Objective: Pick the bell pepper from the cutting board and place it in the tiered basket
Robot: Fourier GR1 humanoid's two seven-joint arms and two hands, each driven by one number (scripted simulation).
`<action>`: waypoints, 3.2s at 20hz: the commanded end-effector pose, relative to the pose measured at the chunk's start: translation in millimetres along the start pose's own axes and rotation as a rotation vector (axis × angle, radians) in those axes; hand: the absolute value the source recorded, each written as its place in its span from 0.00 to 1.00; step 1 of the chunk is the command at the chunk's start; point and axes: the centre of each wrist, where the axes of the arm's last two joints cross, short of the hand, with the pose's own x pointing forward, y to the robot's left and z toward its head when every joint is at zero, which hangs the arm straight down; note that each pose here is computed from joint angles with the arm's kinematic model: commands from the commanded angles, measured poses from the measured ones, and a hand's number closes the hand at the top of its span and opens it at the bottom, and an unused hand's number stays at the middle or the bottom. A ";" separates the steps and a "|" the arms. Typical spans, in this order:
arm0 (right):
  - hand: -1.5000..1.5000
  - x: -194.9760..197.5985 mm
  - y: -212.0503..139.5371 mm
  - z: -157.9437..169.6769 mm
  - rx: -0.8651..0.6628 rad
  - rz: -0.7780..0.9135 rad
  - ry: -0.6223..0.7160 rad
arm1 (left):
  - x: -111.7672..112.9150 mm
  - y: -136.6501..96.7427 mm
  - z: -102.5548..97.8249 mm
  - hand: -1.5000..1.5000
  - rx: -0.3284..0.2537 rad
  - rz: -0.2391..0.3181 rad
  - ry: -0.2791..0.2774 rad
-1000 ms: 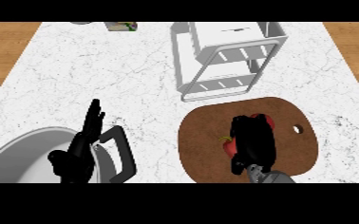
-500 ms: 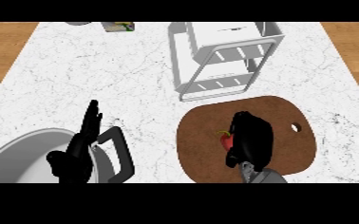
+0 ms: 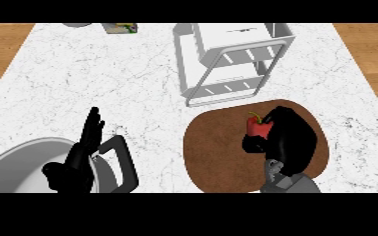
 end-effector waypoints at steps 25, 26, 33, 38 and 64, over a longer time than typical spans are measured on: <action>1.00 105.2 -146.0 -10.6 -0.605 -0.204 0.268 | -19.0 1.5 -12.4 0.50 -0.016 -0.090 0.105; 1.00 106.9 -149.8 -16.8 -0.600 -0.201 0.296 | -14.9 6.4 -13.9 0.50 -0.020 -0.094 0.094; 1.00 138.3 -163.2 -36.7 -0.530 -0.183 0.321 | -19.2 -6.5 -17.4 0.50 -0.040 -0.102 0.092; 1.00 153.6 -158.9 -51.8 -0.484 -0.151 0.339 | -20.7 -3.2 -17.1 0.50 -0.050 -0.097 0.102; 0.00 127.8 -152.3 -111.9 -0.495 -0.820 0.306 | -16.1 1.2 -16.9 0.50 -0.062 -0.097 0.085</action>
